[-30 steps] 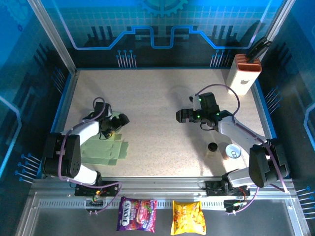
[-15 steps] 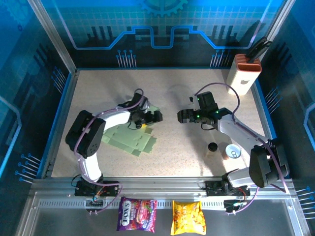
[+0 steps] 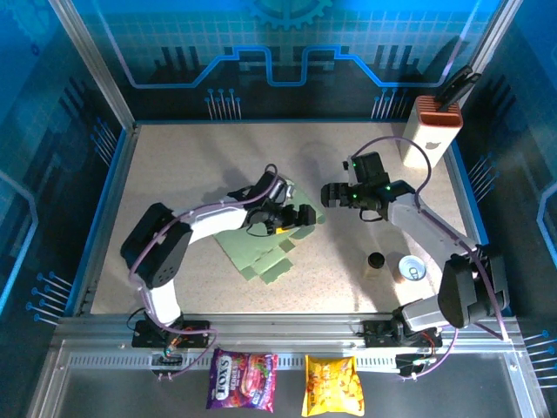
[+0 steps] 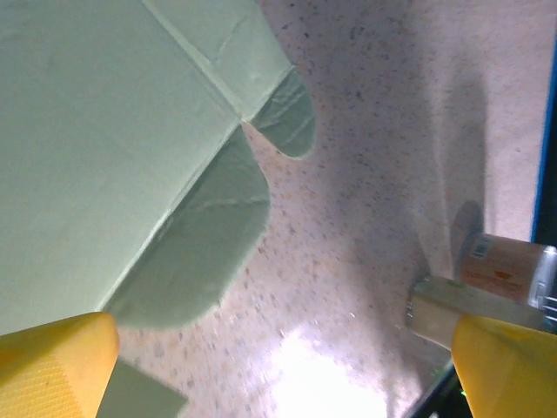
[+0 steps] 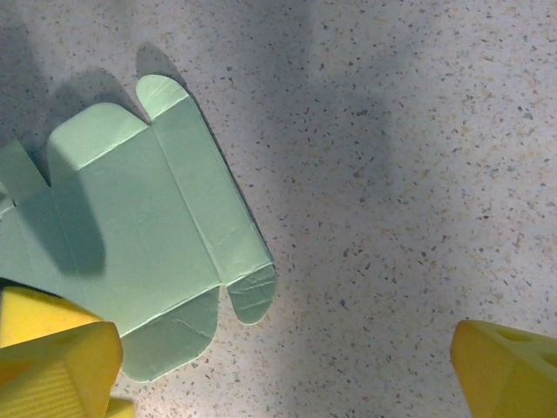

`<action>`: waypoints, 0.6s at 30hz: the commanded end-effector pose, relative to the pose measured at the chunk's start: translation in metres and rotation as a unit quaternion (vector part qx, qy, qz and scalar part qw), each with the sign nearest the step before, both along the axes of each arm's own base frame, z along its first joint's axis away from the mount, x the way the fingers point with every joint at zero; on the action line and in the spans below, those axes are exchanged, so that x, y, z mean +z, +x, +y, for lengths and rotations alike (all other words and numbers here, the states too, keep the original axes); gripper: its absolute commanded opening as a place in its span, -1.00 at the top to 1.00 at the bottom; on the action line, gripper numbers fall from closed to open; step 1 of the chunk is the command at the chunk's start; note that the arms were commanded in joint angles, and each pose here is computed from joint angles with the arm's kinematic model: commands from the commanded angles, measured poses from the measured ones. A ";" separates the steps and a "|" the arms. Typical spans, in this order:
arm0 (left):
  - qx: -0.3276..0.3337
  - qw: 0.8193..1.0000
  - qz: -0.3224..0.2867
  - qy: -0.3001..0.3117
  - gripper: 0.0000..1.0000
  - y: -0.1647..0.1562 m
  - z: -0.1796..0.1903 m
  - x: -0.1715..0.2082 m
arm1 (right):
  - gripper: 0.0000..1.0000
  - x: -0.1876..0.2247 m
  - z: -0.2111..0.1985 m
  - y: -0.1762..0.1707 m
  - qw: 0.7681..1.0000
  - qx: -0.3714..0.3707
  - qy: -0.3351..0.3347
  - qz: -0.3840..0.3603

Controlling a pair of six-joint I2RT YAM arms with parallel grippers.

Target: Fold the paper box

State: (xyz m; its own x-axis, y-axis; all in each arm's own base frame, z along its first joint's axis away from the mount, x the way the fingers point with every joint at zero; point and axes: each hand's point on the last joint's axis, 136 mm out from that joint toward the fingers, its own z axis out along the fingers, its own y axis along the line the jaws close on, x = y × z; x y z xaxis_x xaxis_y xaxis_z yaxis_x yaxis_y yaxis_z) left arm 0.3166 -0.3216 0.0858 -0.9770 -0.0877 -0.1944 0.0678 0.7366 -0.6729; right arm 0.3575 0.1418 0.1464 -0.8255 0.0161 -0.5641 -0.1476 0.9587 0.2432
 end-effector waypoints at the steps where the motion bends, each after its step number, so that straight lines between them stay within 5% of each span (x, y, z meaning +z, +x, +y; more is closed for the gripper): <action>1: 0.027 1.000 0.002 -0.003 -0.98 -0.016 0.018 0.014 | -0.87 0.005 0.027 0.008 0.997 0.046 0.054 0.014; 13: 0.094 0.994 0.036 0.035 -0.98 -0.071 0.077 -0.014 | -0.67 -0.025 0.125 0.029 0.967 0.187 0.144 0.092; 18: 0.126 0.990 0.050 0.041 -0.98 -0.079 0.090 -0.025 | -0.67 -0.040 0.159 0.027 0.956 0.233 0.131 0.116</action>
State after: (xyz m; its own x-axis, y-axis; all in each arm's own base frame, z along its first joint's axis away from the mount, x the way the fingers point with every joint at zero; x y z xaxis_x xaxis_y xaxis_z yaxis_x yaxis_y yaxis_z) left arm 0.2385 -0.2407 0.0617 -0.9585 -0.2583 -0.1210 -0.1331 0.7801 -0.6114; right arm 0.3983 0.2782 0.1055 -0.8876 -0.1951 -0.4173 -0.4055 0.7609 0.5066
